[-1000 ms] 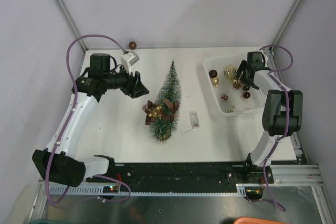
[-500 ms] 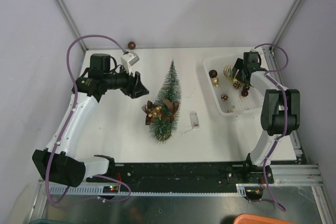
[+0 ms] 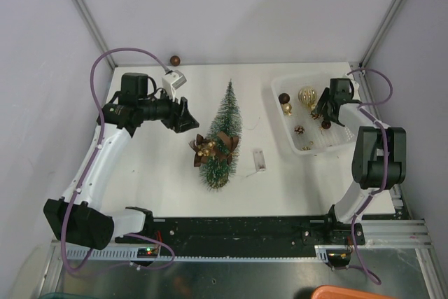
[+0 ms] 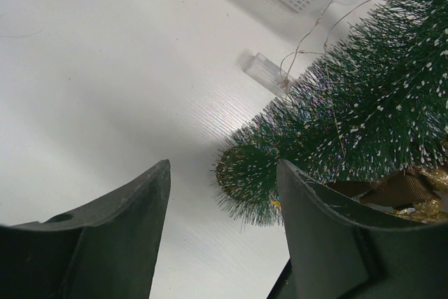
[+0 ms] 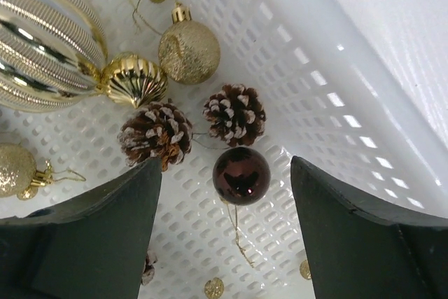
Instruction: Decorate the small christmas tree
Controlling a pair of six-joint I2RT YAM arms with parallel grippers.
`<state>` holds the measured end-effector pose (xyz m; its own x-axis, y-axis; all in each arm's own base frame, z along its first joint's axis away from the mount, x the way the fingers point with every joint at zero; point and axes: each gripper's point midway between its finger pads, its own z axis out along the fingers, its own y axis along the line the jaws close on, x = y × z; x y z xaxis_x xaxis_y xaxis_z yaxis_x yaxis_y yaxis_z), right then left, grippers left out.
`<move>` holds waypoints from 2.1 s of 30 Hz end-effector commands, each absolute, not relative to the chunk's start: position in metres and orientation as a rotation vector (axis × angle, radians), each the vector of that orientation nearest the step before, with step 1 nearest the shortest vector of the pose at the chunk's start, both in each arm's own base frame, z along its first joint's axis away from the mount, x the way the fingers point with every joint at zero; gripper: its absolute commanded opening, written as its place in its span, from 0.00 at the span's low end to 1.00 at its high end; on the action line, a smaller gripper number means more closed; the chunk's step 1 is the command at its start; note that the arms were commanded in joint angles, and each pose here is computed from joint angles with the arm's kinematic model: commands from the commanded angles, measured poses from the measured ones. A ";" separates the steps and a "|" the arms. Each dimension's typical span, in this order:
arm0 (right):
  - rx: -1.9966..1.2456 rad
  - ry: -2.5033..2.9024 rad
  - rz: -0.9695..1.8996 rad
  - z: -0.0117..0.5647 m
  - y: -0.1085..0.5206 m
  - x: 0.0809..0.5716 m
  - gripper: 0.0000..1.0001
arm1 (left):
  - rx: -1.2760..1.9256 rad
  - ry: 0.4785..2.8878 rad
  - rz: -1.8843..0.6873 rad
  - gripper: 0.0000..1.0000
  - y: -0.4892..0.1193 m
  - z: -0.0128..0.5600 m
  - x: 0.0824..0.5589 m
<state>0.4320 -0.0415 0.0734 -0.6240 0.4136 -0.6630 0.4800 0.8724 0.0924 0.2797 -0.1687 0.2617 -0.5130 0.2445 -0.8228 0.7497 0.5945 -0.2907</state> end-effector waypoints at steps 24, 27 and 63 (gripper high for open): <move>0.723 2.251 -0.220 0.056 -0.066 0.447 0.59 | 0.802 2.030 -0.824 0.67 -0.166 0.263 0.282; 0.705 2.226 -0.232 0.065 -0.065 0.450 0.57 | 0.803 2.028 -0.830 0.67 -0.167 0.263 0.281; 0.157 1.916 0.755 0.293 0.112 0.300 0.41 | 0.840 1.920 -0.933 0.70 -0.179 0.296 0.262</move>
